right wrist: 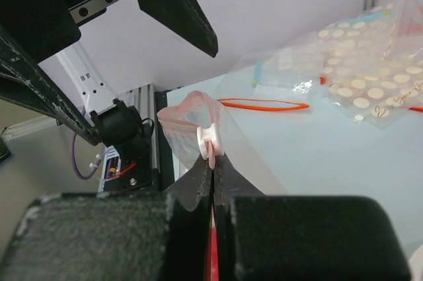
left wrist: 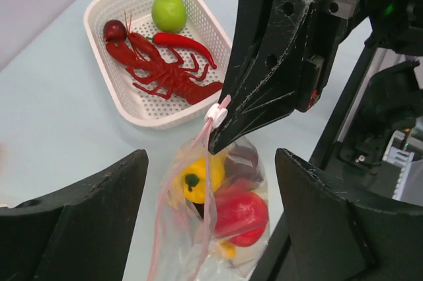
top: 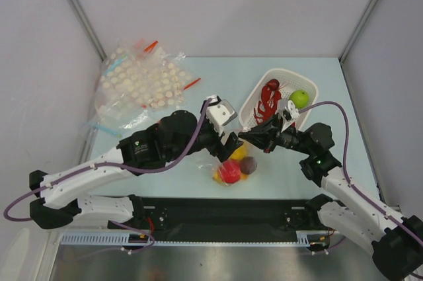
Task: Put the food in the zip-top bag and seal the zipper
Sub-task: Zip the zipper food storage bag at the center of the board.
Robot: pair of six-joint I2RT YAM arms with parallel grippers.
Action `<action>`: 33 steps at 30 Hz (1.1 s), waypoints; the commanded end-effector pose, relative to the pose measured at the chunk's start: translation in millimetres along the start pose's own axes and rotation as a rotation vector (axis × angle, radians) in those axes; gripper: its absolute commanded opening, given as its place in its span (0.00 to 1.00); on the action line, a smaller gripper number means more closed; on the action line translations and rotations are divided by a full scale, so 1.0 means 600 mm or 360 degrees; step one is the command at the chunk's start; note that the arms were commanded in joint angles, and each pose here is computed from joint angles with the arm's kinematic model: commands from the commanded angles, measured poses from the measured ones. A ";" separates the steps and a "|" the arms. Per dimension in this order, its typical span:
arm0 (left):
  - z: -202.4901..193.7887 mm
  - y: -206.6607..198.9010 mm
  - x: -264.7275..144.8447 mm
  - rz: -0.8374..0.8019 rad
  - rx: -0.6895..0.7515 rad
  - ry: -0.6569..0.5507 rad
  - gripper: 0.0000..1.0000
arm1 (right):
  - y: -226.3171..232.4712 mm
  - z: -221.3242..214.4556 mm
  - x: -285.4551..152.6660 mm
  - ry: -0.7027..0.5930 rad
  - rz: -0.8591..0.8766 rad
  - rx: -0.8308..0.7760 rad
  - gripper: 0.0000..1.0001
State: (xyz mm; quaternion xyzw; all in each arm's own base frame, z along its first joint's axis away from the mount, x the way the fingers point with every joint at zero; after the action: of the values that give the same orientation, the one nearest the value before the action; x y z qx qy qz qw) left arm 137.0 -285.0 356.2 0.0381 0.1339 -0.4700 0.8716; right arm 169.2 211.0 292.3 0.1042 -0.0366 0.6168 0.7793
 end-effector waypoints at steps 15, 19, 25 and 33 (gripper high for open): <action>-0.003 -0.011 -0.021 -0.0342 0.0754 -0.0323 0.50 | 0.040 0.037 0.016 -0.0006 0.0242 -0.0101 0.00; -0.009 -0.018 -0.026 -0.0410 0.0736 -0.0329 0.50 | 0.045 0.032 0.022 0.0027 0.0249 -0.0141 0.00; -0.013 -0.022 -0.028 -0.0460 0.0686 -0.0318 0.47 | 0.063 0.013 0.038 0.0128 0.0271 -0.0251 0.00; -0.023 -0.028 -0.018 -0.0524 0.0671 -0.0227 0.28 | 0.073 0.012 0.039 0.0127 0.0251 -0.0336 0.00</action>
State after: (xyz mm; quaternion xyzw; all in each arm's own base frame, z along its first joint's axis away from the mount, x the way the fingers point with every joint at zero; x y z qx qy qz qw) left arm 116.7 -280.4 337.5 0.1716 -0.0191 -0.6104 0.7730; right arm 130.4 244.0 288.4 0.0094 -0.0364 0.6886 0.7242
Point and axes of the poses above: each gripper's point midway between its finger pads, its own x axis out along the fingers, its own y axis along the line the jaws close on, z = x × y, the point moved 5 cm from there along -x, back along the fingers, and after that the axes turned 4 degrees about -x, right-handed, at the moved point
